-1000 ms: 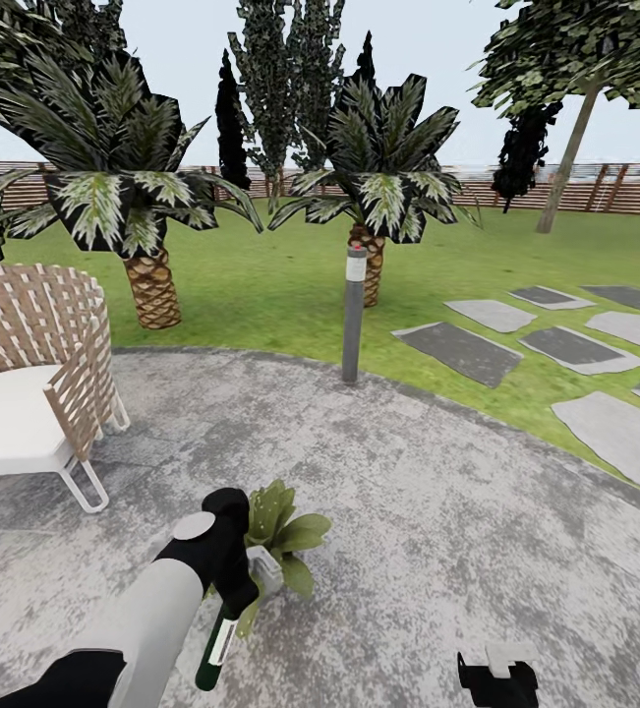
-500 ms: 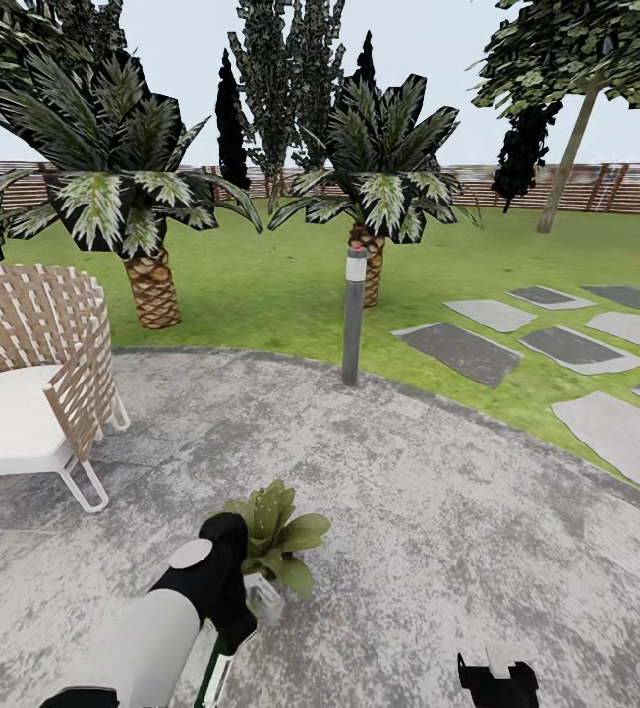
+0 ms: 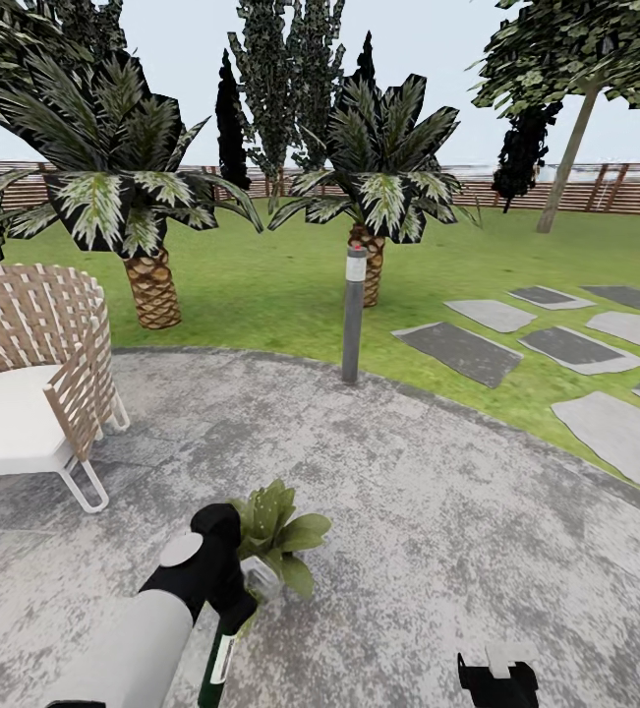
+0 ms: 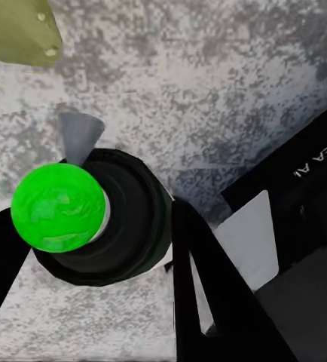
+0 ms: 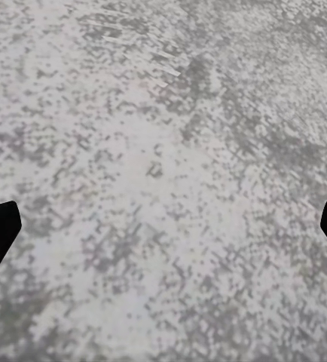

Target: Pick up the pesticide atomizer in the garden and spray insectifuge to fully cover both potted plants in the garden.

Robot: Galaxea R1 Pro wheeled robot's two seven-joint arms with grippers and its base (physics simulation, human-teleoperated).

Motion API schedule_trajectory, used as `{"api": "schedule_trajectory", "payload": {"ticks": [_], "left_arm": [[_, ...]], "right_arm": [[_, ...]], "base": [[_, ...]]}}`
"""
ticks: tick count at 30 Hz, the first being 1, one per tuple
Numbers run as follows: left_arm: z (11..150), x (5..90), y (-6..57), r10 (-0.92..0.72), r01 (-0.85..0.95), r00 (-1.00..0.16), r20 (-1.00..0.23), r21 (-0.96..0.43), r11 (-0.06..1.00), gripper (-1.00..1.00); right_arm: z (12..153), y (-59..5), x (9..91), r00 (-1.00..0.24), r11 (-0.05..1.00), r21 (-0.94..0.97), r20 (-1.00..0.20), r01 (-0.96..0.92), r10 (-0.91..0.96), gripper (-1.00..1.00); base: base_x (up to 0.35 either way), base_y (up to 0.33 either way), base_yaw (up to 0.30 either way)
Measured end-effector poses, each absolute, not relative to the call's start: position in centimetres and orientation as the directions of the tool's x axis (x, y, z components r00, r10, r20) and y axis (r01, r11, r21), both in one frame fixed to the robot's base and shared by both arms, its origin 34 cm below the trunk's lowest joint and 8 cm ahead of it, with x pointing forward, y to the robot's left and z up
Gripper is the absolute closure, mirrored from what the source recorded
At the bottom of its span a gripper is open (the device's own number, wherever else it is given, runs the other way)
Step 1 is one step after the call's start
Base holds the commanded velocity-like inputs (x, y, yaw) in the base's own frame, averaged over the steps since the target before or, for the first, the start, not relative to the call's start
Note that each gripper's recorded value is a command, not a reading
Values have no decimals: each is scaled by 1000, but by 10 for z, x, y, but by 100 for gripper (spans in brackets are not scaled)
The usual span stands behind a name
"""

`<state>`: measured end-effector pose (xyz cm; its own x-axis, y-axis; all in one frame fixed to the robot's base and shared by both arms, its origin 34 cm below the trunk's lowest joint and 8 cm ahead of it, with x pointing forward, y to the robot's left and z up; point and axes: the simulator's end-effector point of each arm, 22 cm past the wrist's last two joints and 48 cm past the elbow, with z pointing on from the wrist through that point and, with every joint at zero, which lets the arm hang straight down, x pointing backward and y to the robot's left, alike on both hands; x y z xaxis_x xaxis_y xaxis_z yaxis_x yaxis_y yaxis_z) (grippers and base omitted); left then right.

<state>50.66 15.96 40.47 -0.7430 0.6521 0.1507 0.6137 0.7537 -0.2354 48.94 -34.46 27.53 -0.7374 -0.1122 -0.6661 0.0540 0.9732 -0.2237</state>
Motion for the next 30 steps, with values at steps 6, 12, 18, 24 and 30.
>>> {"api": "schedule_trajectory", "payload": {"ticks": [6, 12, 18, 24, 30], "left_arm": [[385, 482, 208, 614, 575, -760, 211, -222, 788, 100], [391, 495, 210, 652, 614, -739, 171, -230, 755, 100], [448, 556, 205, 732, 698, -677, 79, -245, 672, 100], [507, 629, 247, 837, 852, -518, 175, 19, 523, 100], [525, 646, 222, 883, 903, -430, 189, 69, 425, 100]], "right_arm": [[275, -345, 489, -738, 973, -224, -666, 54, -112, -100], [275, -345, 489, -737, 973, -224, -666, 54, -112, -100], [276, -345, 490, -737, 973, -224, -666, 54, -112, -100], [275, -345, 489, -738, 973, -223, -665, 53, -112, -100], [269, -339, 477, -748, 975, -219, -654, 47, -111, -100]], "base": [[-67, 190, -18], [91, 325, -235], [16, 58, -50], [0, 1, -1], [0, 0, 0]]}}
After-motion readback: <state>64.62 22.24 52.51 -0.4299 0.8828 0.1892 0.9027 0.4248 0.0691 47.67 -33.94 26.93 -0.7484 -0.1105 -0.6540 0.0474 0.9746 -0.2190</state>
